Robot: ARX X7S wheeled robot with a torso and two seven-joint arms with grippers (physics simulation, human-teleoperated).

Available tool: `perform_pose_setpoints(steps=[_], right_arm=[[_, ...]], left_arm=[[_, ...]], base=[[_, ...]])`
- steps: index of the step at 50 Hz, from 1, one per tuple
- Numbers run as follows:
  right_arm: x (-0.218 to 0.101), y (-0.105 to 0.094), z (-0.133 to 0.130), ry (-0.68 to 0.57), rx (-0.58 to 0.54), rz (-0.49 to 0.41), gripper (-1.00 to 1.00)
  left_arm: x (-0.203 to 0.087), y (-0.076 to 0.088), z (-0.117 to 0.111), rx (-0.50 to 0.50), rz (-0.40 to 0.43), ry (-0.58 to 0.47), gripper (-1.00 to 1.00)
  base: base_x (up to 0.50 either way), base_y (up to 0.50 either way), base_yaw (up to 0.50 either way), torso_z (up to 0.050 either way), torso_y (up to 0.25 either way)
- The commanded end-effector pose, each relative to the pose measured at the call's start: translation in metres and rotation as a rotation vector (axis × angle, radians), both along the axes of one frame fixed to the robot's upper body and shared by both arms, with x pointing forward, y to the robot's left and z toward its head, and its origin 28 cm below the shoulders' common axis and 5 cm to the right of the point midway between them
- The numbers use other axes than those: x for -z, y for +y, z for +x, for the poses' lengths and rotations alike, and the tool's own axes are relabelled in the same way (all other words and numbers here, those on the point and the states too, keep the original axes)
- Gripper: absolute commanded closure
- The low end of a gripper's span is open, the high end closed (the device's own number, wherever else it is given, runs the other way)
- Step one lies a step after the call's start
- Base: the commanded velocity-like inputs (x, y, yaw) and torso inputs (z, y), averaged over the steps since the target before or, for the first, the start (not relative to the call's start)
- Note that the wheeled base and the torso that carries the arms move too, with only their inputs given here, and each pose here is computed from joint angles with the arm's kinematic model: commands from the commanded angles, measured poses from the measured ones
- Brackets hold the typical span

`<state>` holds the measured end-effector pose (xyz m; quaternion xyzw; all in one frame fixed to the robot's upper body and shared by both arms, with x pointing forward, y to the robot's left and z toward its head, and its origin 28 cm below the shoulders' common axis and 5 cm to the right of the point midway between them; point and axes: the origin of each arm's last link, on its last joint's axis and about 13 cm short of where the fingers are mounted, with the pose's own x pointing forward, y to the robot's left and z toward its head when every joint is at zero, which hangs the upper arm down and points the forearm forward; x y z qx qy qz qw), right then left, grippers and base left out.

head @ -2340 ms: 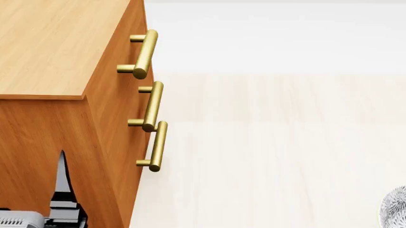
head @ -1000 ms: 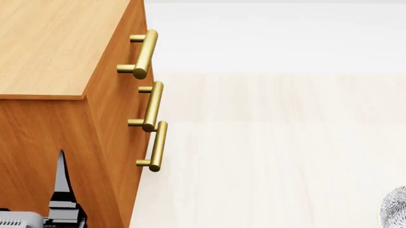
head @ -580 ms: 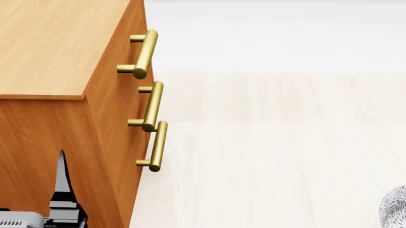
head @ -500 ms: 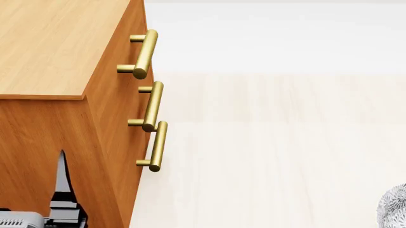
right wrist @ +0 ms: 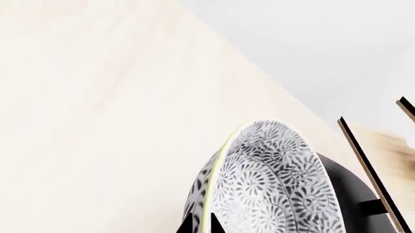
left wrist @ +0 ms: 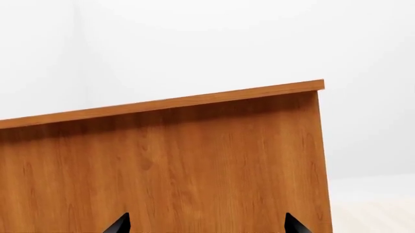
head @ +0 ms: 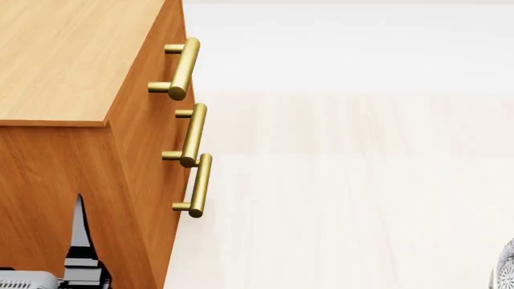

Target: Close the top drawer of the cabinet and put the bowl on top of it.

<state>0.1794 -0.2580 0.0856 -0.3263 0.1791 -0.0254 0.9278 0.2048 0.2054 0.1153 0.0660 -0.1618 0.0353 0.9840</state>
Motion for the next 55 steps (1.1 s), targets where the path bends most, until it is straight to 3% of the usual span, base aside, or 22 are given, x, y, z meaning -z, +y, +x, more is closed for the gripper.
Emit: perform_pose_setpoints(steps=[1, 10, 19, 29, 55], right_arm=[[-0.051, 0.007, 0.012, -0.186, -0.03, 0.035, 1.0], [-0.111, 0.017, 0.027, -0.349, -0.059, 0.061, 1.0], [-0.155, 0.033, 0.047, -0.448, -0.075, 0.078, 1.0], [-0.196, 0.057, 0.073, -0.453, 0.0, 0.091, 1.0], [-0.291, 0.11, 0.116, -0.51, -0.02, 0.077, 1.0]], left_arm=[[0.001, -0.001, 0.002, 0.0, 0.002, 0.01, -1.0], [-0.002, 0.001, 0.0, 0.037, -0.037, 0.007, -1.0], [-0.002, 0.002, 0.0, 0.04, -0.048, 0.007, -1.0], [-0.004, 0.002, 0.0, 0.038, -0.044, 0.005, -1.0], [-0.002, 0.004, 0.004, 0.042, -0.063, 0.023, -1.0]], base=[[0.0, 0.0, 0.0, 0.0, 0.0], [0.0, 0.0, 0.0, 0.0, 0.0], [0.0, 0.0, 0.0, 0.025, 0.184], [0.0, 0.0, 0.0, 0.026, 0.184], [0.0, 0.0, 0.0, 0.027, 0.197]])
